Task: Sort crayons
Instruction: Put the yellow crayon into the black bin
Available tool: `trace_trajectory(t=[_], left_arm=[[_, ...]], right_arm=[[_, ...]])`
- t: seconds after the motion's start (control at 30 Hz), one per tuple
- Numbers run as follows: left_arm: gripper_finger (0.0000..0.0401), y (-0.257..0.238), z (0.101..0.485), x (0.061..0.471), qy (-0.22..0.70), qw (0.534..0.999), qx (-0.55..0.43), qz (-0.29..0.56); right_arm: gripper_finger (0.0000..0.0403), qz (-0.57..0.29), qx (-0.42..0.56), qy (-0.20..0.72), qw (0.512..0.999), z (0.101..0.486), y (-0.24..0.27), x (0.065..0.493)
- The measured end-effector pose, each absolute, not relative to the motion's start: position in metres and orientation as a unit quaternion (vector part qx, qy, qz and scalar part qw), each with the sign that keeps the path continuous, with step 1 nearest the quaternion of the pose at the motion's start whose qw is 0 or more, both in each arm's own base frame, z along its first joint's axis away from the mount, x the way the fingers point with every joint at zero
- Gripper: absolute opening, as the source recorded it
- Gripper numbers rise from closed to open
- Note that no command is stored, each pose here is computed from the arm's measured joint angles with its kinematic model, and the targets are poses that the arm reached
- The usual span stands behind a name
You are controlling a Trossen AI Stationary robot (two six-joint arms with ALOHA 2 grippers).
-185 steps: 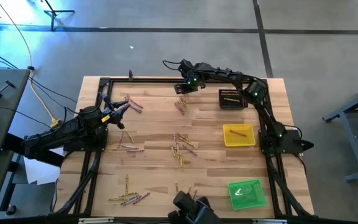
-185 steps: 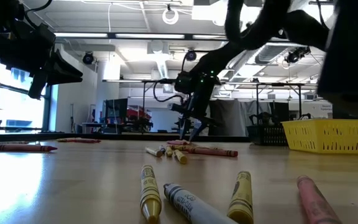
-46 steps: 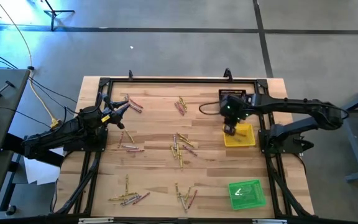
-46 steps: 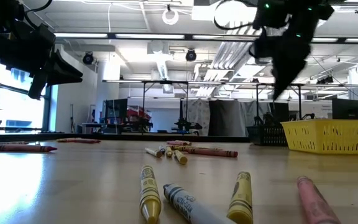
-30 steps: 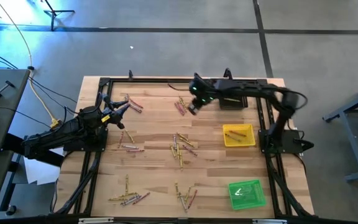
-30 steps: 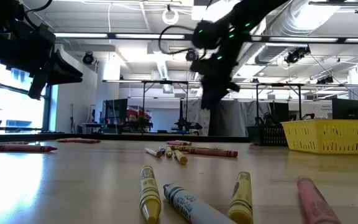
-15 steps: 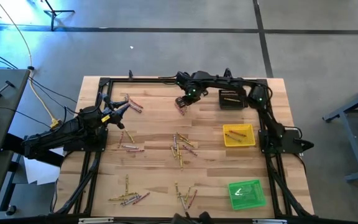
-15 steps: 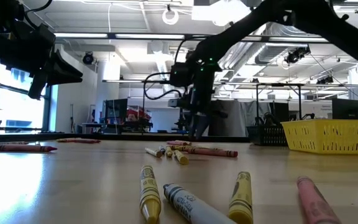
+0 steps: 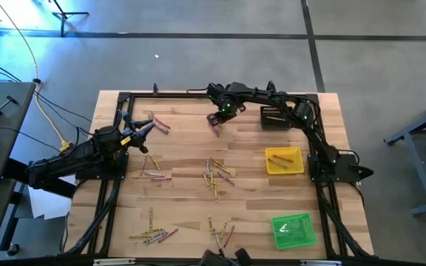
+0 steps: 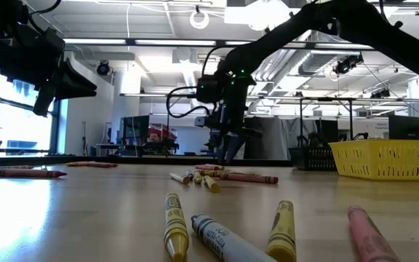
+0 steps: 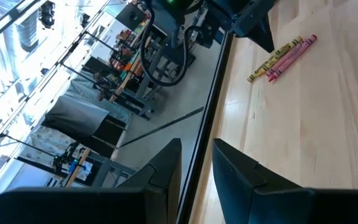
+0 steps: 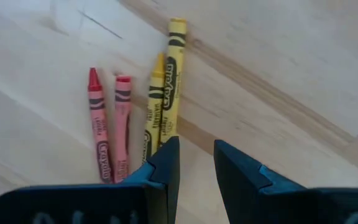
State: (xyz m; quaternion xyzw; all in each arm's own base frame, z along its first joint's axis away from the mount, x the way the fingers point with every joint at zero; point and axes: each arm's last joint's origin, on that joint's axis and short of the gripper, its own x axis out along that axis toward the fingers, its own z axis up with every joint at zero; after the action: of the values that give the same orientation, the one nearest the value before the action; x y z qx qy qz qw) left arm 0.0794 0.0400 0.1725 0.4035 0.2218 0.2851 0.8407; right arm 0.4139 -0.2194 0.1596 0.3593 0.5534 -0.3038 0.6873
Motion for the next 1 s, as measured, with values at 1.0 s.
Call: trace_trajectory(t=[1.0], left_arm=[[0.0077,0.040,0.173,0.079,0.222,0.841,0.404,0.285]], right_arm=[[0.0084,-0.271,0.396,0.550,0.683,0.147,-0.219,0.419]])
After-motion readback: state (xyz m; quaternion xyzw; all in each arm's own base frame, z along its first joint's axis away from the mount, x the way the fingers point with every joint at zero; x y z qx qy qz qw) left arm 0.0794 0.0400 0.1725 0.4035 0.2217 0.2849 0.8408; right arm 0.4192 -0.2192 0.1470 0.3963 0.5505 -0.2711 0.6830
